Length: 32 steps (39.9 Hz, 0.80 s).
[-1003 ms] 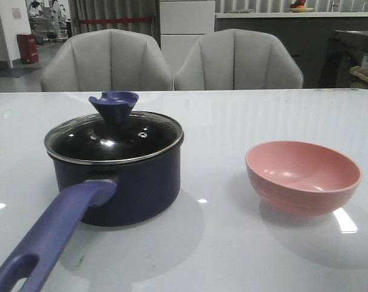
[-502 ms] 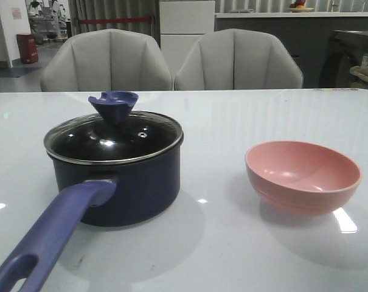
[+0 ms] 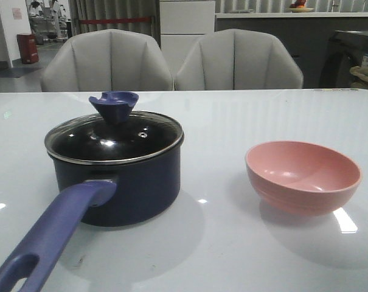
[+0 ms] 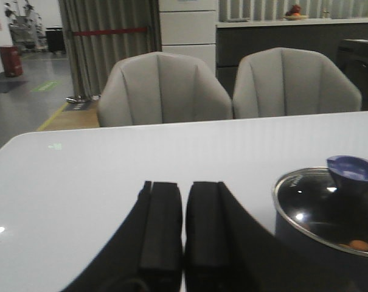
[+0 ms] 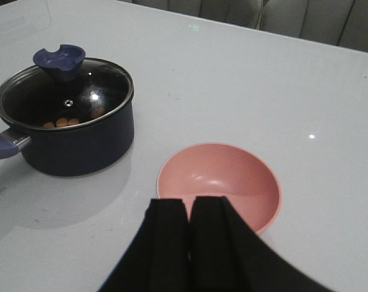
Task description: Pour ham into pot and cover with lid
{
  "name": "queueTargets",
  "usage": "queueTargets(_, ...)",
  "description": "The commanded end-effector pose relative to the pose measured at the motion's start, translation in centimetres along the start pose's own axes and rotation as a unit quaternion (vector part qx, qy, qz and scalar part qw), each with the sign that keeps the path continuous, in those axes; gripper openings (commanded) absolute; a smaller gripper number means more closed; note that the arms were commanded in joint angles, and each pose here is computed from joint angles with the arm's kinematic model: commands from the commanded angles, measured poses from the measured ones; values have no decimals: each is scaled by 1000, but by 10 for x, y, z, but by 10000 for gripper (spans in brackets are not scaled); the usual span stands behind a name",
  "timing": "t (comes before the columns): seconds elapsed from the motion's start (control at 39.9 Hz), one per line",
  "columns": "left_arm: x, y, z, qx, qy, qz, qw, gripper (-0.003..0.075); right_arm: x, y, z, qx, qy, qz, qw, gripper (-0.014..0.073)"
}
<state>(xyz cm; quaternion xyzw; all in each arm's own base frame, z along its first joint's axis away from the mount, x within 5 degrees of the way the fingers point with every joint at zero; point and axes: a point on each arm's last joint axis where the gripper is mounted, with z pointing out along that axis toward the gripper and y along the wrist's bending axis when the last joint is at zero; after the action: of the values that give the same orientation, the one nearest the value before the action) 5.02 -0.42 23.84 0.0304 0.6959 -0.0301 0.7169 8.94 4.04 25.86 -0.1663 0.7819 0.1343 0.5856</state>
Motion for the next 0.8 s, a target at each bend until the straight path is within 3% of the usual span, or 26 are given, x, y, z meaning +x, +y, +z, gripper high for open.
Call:
queueTargets(0.0, -5, 2, -2, -19, -66, 2, 998, 113, -15, -2, -2, 12, -44, -2, 999, 137)
queueTargets(0.2, 12, 2, 1, -20, -64, 2, 998, 113, -15, -2, -2, 12, -44, -2, 999, 137)
queueTargets(0.4, 20, 2, 2, -19, -108, 1, 994, 113, -15, -2, -2, 12, -44, -2, 999, 137)
queueTargets(0.78, 25, 2, 3, -19, -88, 0, 996, 113, -15, -2, -2, 12, -44, -2, 999, 137)
